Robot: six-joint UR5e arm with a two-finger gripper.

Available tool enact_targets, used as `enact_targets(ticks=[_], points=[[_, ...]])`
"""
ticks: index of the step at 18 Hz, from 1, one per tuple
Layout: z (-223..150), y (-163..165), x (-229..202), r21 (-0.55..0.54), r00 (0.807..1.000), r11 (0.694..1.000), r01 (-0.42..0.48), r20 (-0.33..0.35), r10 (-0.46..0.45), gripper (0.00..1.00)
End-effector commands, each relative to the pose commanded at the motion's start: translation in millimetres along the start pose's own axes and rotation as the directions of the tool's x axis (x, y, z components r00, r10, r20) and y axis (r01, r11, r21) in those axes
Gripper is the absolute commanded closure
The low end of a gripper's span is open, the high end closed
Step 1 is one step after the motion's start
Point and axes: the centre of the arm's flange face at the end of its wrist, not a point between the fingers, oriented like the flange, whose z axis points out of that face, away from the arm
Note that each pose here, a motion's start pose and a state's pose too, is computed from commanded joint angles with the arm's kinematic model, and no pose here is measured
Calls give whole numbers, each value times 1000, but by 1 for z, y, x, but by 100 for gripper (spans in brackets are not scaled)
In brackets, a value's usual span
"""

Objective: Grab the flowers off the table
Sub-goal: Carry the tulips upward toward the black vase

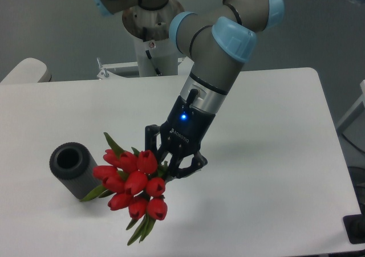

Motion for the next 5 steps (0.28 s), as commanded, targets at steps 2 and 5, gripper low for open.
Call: enact_targets(ticks=[2,5], points=[[-1,-1,-1,8,1000,1000,-1,-1,1,71],[-2,-3,-1,13,1000,1000,-3,-2,3,71]])
